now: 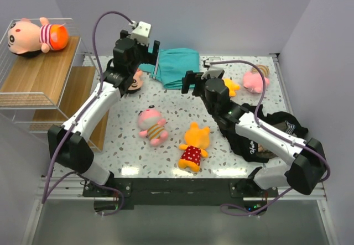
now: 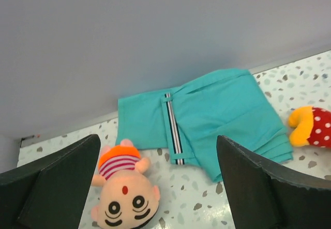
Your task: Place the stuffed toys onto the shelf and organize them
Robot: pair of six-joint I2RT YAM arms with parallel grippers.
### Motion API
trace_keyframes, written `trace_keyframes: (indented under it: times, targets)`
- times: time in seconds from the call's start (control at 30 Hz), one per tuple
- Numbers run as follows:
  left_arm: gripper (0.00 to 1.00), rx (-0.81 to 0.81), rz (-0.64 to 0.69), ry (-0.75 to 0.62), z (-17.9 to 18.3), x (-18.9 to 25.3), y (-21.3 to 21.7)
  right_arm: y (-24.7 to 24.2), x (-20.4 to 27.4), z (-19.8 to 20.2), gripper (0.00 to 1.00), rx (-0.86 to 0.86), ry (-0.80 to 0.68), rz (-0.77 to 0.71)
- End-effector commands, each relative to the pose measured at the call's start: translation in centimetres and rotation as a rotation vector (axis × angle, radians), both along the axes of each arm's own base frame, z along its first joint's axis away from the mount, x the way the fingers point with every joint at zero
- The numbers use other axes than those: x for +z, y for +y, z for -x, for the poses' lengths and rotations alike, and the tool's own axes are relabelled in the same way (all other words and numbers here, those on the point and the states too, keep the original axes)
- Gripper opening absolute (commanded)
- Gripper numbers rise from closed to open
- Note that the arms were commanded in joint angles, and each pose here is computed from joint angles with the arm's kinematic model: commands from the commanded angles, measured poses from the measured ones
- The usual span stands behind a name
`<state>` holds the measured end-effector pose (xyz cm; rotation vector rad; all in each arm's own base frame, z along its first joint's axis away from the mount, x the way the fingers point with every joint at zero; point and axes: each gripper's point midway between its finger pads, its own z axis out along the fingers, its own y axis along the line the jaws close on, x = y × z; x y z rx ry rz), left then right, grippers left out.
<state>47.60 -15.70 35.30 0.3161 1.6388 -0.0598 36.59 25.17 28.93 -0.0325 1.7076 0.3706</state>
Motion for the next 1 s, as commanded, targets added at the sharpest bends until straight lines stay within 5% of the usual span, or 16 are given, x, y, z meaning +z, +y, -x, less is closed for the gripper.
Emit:
trace_keyframes:
  times: [0.0, 0.1, 0.2, 0.3, 0.63, 0.97]
  targets:
    - [0.92, 0.163, -0.045, -0.002, -1.8, -0.5, 1.9, -2.6, 1.3, 0.0, 0.99, -0.126, -0.035, -0.046]
    - [0.67, 0.21, -0.075, 0.041, -3.0, -3.0, 2.3, -2.6, 1.5, -0.1, 0.99, -0.125, -0.047, -0.048]
    - [0.65, 0.261, -0.085, 0.036, -4.2, -4.2, 2.7, -2.5, 1.6, -0.2, 0.99, -0.119, -0.056, -0.039]
    - [0.48, 0.309, -0.099, 0.027, -4.7, -5.4, 3.4, -2.5, 1.6, -0.2, 0.99, -0.12, -0.058, -0.029]
    - [0.44, 0.442, -0.154, 0.066, -7.4, -9.7, 4.6, -2.5, 2.1, 0.0, 0.99, -0.098, -0.087, -0.037]
    - [0.43, 0.547, -0.169, 0.254, -8.9, -18.3, 7.8, -1.9, 2.1, 0.2, 0.99, -0.067, -0.084, -0.047]
